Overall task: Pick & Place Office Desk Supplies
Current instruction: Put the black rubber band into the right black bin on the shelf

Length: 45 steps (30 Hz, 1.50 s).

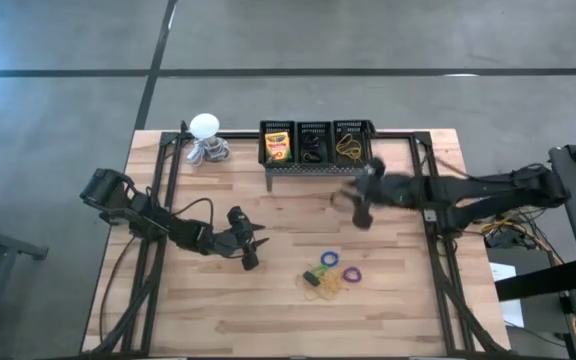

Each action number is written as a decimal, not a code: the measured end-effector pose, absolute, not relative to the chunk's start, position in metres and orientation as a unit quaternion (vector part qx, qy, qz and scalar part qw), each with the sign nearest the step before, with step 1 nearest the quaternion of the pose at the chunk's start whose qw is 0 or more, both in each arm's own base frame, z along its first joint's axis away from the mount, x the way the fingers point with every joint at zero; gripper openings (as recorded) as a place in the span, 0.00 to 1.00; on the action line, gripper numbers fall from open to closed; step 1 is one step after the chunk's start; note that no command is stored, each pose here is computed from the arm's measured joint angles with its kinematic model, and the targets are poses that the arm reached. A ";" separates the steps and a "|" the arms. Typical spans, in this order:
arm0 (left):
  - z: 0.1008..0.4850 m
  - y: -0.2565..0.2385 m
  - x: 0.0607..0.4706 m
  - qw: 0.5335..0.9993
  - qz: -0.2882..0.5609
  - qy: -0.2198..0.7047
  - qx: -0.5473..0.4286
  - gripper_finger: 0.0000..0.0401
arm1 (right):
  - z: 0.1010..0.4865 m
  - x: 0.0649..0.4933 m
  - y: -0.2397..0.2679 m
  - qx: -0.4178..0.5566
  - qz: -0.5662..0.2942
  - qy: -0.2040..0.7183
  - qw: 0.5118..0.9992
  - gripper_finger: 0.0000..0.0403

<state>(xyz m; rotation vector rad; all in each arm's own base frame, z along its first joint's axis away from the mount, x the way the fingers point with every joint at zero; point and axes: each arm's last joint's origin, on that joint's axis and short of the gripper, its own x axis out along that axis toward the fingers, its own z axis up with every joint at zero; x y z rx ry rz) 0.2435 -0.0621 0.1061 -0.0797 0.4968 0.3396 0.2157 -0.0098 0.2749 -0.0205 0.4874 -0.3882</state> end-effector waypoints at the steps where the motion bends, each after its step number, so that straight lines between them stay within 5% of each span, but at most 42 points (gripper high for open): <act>1: 0.106 -0.062 0.244 0.954 0.167 0.245 -0.039 0.46 | 0.266 0.216 -0.002 -0.006 -0.177 0.250 0.952 0.29; 13: 0.109 -0.063 0.245 0.959 0.161 0.230 -0.048 0.46 | 0.174 0.209 0.056 0.040 -0.076 0.259 0.962 0.24; 20: 0.120 -0.070 0.255 0.982 0.068 0.175 -0.037 0.46 | 0.143 0.210 0.057 0.054 -0.062 0.184 0.979 0.22; 35: 0.090 -0.116 0.341 0.966 -0.108 0.231 -0.039 0.46 | 0.122 0.231 0.076 0.090 -0.045 0.200 0.975 0.21; 45: 0.094 -0.127 0.369 0.956 -0.075 0.248 0.138 0.46 | 0.133 0.240 0.096 0.059 -0.007 0.195 0.979 0.19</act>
